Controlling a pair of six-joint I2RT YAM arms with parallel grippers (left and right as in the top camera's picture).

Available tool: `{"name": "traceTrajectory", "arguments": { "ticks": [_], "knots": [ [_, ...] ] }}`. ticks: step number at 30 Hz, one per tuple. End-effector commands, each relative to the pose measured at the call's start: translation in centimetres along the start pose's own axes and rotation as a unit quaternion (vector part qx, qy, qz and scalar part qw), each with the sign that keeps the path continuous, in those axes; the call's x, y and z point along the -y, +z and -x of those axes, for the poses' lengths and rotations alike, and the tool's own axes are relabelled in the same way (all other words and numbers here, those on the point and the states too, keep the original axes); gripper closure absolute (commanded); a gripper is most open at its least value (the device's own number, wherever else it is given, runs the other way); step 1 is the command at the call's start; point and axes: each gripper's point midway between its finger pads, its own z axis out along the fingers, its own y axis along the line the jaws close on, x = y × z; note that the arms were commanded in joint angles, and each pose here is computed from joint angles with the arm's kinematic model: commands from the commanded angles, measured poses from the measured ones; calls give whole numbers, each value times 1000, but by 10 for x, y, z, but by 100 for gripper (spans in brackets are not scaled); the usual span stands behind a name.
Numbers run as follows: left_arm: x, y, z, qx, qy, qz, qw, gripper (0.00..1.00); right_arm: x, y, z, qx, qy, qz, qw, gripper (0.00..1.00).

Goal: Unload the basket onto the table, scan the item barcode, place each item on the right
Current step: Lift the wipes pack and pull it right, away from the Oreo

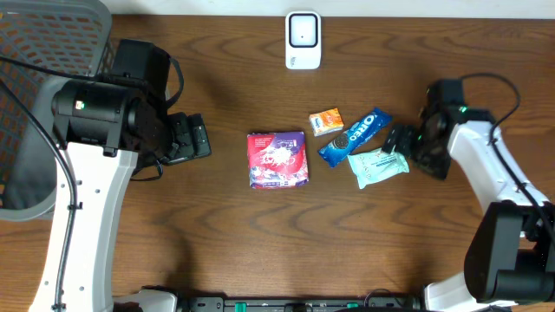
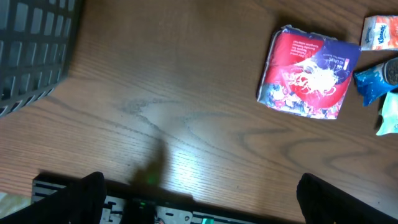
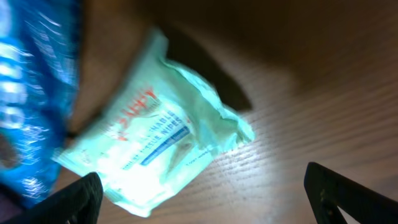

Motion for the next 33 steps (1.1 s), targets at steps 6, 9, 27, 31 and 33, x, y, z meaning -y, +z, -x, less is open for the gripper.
{"name": "traceTrajectory", "arguments": {
  "ticks": [6,9,27,31,33],
  "knots": [
    [-3,2,1,-2,5,8,1000,2,-9,49,-33,-24,99,75,992,3],
    [-3,2,1,-2,5,8,1000,2,-13,58,-29,-3,109,99,989,9],
    [-3,2,1,-2,5,8,1000,2,-3,83,-30,44,202,126,970,39],
    [-3,2,1,-2,5,8,1000,2,-2,84,-29,50,200,123,971,37],
    [-3,2,1,-2,5,8,1000,2,-2,84,-29,53,168,122,977,26]
  ]
}}
